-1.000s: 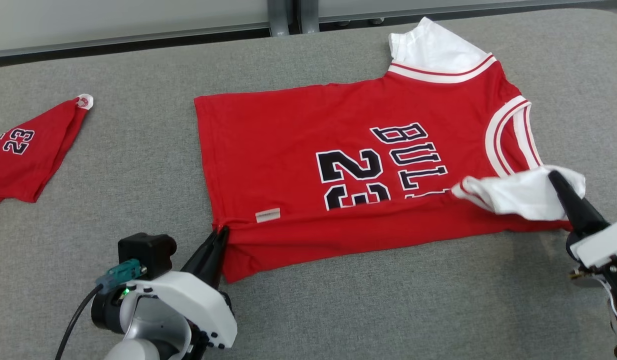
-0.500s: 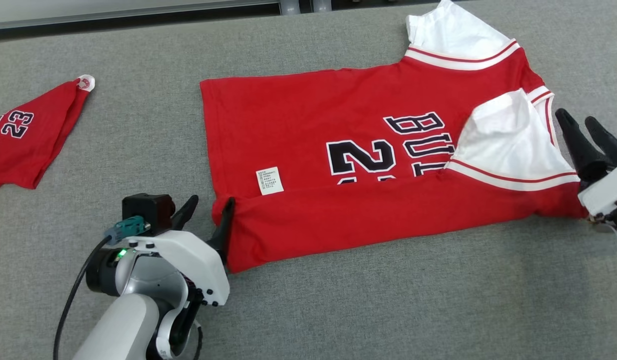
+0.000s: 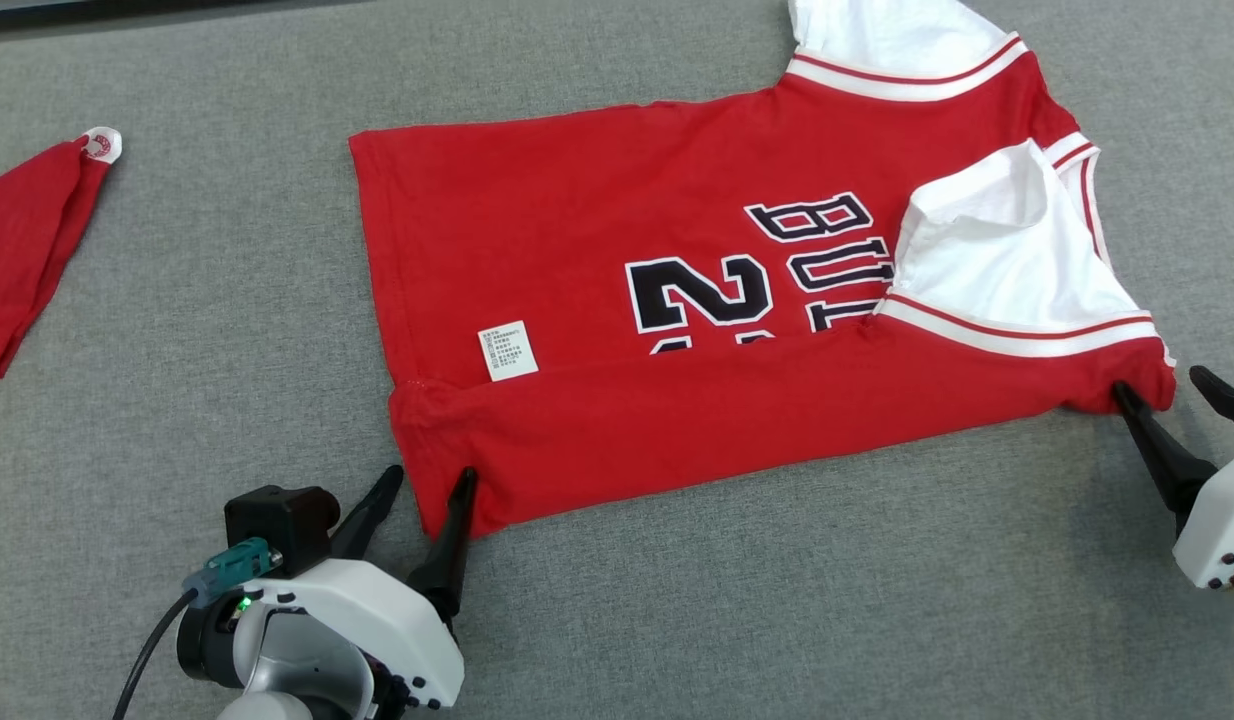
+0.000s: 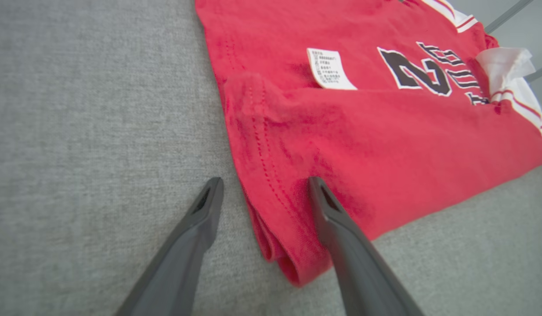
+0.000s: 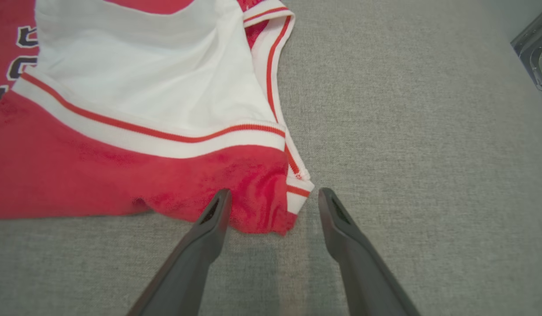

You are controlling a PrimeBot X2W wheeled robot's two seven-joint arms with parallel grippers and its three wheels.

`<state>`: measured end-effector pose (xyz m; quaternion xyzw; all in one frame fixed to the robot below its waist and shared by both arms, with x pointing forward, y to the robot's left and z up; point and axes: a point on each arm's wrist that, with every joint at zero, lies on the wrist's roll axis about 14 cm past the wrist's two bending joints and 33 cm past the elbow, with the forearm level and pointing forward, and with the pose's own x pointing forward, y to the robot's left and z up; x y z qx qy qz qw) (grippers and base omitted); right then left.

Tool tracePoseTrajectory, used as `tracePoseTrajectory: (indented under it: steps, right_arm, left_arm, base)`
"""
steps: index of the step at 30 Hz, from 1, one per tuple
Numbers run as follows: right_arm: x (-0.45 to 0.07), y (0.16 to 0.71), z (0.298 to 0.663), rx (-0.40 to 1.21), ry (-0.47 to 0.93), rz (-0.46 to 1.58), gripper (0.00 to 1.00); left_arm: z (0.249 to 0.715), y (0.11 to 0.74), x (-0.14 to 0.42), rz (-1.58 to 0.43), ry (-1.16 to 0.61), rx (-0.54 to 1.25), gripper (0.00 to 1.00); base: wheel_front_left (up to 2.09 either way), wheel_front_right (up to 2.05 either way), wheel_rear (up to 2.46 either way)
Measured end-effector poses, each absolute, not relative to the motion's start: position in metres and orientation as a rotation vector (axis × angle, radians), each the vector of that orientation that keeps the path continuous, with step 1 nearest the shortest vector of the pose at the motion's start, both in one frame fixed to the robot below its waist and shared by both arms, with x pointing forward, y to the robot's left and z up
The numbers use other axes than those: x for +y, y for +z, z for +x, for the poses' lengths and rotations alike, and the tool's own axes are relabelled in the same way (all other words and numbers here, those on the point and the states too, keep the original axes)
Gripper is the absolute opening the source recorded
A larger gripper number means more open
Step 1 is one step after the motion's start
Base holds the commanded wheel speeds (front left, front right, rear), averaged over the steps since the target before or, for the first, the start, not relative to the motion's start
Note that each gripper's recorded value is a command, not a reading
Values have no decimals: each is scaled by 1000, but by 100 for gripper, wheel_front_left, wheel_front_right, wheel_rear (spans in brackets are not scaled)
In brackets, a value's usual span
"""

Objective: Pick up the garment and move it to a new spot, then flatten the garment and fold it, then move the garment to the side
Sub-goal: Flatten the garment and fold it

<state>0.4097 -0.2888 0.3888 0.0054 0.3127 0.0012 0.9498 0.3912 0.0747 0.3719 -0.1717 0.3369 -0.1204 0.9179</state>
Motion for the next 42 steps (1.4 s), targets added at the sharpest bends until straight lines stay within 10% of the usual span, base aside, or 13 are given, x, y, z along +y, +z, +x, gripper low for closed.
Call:
tracePoseTrajectory:
  steps: [6,8,9,10,26,27,28,42]
  right_arm:
    - [-287,364,415,712,-2,12,100]
    - [-283,359,418,730,6,28,100]
    - [-280,357,418,740,15,35,76]
    - [-273,357,418,741,28,67,0]
    - [-302,373,342,937,59,128,4]
    - [-304,371,340,947,56,127,26]
    - [-305,368,338,959,56,120,100]
    - [-306,456,448,661,151,-65,100]
  left_arm:
    - [391,365,76,-356,-249,711,90]
    - [391,364,75,-359,-260,720,15]
    - [390,364,73,-361,-271,724,0]
    - [389,362,75,-352,-283,733,0]
    - [328,384,79,-383,-381,854,0]
    - [325,381,78,-387,-376,865,24]
    - [324,380,78,-391,-371,869,96]
    - [419,419,101,-239,-372,638,100]
  base:
    - [0,0,0]
    - [0,0,0]
    - [0,0,0]
    - [0,0,0]
    - [0,0,0]
    - [0,0,0]
    - [0,0,0]
    - [0,0,0]
